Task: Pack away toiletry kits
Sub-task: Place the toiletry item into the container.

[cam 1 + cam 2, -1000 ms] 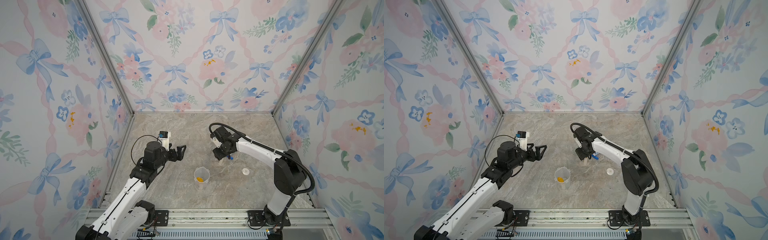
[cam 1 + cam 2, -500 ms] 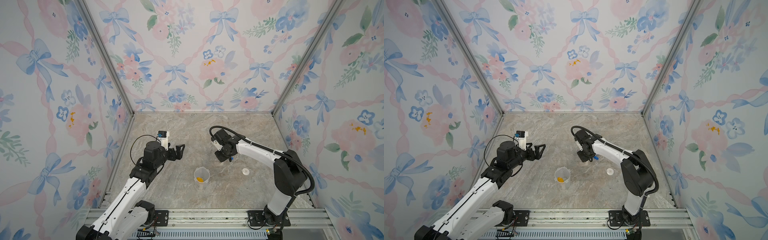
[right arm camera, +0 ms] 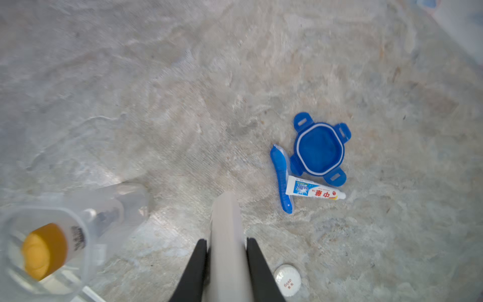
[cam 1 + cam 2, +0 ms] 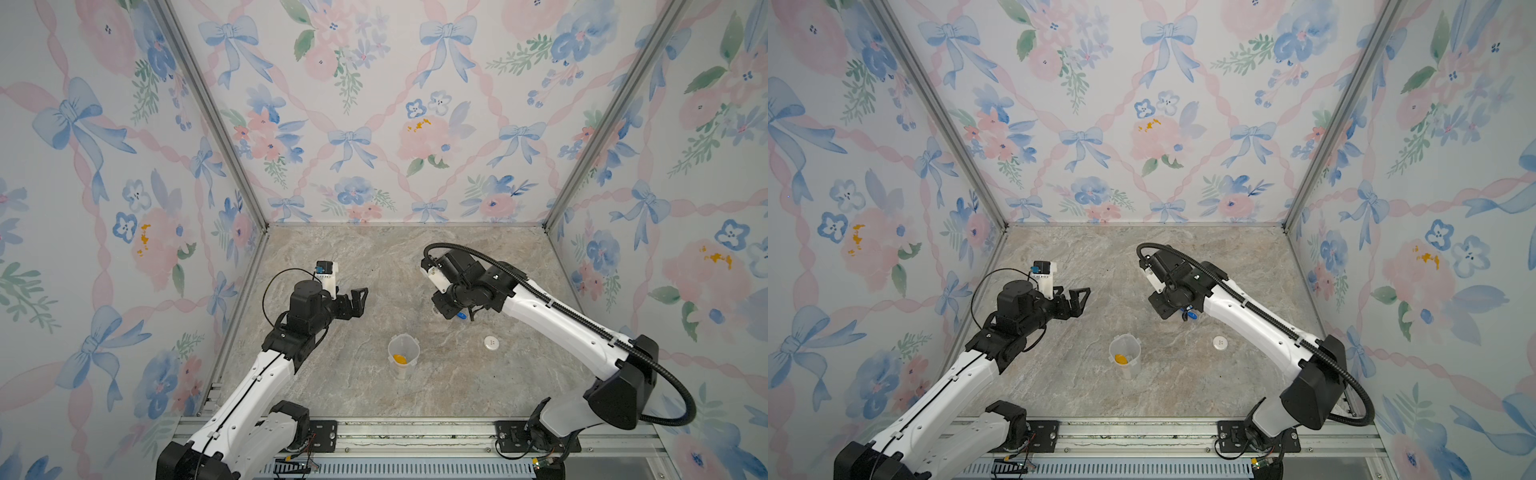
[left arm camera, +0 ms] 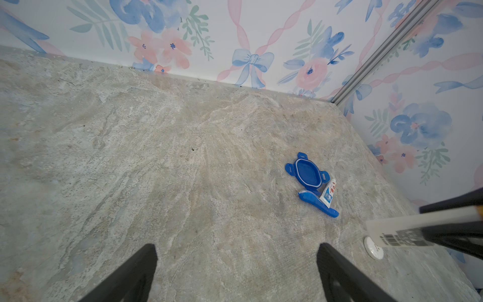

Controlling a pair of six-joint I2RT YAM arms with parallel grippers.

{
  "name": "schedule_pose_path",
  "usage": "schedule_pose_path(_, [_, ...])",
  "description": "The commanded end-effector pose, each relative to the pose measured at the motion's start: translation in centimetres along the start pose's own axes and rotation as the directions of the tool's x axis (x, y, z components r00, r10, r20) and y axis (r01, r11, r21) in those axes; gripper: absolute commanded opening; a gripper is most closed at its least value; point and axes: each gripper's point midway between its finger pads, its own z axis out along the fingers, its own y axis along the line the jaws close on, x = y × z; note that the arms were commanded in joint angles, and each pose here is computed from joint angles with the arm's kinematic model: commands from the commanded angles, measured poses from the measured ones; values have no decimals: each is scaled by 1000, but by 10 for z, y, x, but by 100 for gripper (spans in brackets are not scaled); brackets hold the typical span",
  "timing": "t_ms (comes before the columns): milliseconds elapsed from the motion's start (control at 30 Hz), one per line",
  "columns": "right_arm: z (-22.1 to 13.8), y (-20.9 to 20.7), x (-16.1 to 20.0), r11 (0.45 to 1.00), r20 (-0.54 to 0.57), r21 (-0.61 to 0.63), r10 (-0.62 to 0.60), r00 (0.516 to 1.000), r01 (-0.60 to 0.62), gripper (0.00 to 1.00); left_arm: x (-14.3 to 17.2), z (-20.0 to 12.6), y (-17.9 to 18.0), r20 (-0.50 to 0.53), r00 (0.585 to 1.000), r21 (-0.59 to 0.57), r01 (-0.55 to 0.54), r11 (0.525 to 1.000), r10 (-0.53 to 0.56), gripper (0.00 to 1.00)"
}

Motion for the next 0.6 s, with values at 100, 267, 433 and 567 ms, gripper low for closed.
schedule_pose_path(100, [-38,56,-1,991,23,-111,-73,997,76,13,-1,4,8,8,1000,-27,25,999,-24,98])
schedule_pose_path(267, [-32,91,-3,978,38,-181,-99,994,104,13,-2,1,12,22,1000,-46,22,999,-21,98])
schedule_pose_path(433, [-17,113,13,969,4,-217,-117,993,115,13,-4,1,11,25,1000,-47,20,999,-19,98])
schedule_pose_path(567, [2,121,28,968,-47,-218,-139,989,125,13,-5,1,10,25,1000,-38,19,999,-18,98])
